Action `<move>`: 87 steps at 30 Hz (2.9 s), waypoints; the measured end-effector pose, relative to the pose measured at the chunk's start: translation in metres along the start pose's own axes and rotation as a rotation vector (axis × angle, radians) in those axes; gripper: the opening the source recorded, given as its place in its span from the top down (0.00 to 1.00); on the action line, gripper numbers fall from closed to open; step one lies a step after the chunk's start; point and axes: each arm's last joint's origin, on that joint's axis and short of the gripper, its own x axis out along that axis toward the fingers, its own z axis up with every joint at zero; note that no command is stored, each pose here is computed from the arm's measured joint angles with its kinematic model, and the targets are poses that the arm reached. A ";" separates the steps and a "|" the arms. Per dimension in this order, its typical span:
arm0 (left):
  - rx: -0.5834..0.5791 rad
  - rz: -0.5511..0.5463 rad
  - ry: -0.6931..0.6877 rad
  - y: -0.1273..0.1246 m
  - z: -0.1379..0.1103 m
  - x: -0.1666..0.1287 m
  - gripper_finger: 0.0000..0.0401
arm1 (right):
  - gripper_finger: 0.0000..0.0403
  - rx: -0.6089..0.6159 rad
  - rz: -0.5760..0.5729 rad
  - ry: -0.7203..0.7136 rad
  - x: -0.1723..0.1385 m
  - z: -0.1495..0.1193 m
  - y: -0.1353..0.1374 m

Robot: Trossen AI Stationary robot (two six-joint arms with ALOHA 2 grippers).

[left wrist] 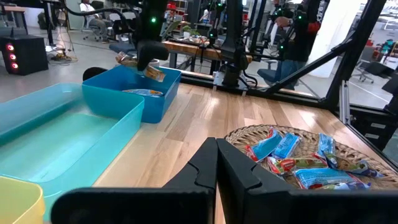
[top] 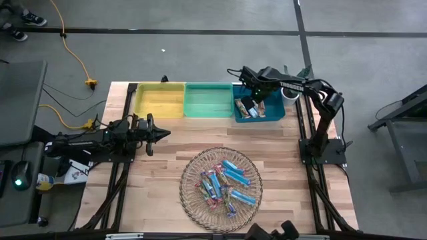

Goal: Pick and place Granola Bars by type
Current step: Put the orange granola bar into the blue bin

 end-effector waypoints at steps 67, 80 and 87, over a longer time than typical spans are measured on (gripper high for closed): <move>0.000 0.000 0.000 0.000 0.000 0.000 1.00 | 0.82 -0.425 0.999 -0.381 -0.219 -0.178 0.090; 0.000 0.000 0.000 0.000 0.000 0.000 1.00 | 0.82 -0.512 1.004 -0.319 -0.225 -0.256 0.142; 0.000 0.000 0.000 0.000 0.000 0.000 1.00 | 0.82 -0.577 0.924 -0.257 -0.205 -0.289 0.176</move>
